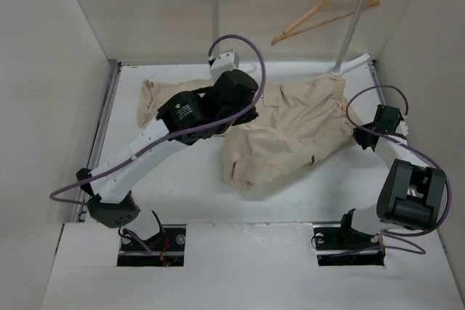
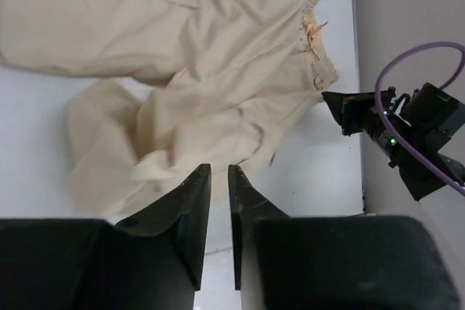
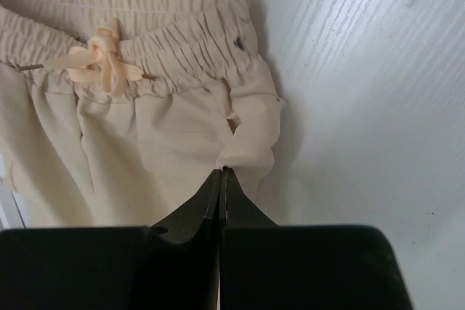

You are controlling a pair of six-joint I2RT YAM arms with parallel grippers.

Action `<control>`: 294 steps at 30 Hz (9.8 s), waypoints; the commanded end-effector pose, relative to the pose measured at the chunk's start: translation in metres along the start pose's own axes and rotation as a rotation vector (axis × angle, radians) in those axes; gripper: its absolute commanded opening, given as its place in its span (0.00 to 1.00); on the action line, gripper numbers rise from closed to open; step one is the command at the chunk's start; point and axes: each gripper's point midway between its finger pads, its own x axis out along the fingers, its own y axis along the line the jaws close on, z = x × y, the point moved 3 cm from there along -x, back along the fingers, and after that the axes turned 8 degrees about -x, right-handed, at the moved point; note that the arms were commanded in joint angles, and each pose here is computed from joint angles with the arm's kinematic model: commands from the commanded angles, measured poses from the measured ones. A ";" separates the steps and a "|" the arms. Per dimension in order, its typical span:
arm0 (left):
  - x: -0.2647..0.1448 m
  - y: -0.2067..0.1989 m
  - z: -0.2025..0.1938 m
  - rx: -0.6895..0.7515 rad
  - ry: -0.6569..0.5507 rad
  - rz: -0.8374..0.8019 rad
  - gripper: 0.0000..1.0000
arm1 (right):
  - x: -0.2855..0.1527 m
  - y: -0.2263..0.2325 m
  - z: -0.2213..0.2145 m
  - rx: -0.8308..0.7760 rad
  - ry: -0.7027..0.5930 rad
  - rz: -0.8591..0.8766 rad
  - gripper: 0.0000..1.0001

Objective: Place the trousers on the hanger
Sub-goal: Flatten out the trousers at the center of the board, then fold the trousers at the center of the board.

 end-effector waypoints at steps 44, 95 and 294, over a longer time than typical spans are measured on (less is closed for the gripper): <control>-0.001 0.231 -0.008 -0.393 -0.028 0.274 0.00 | -0.009 0.010 0.003 -0.037 -0.054 0.053 0.02; 0.109 0.432 0.067 -0.490 -0.231 0.945 0.10 | -0.037 -0.011 -0.007 -0.062 -0.065 -0.002 0.01; -0.015 0.469 -0.056 -0.967 -0.274 1.067 0.49 | -0.153 0.050 -0.101 -0.271 0.140 0.469 0.65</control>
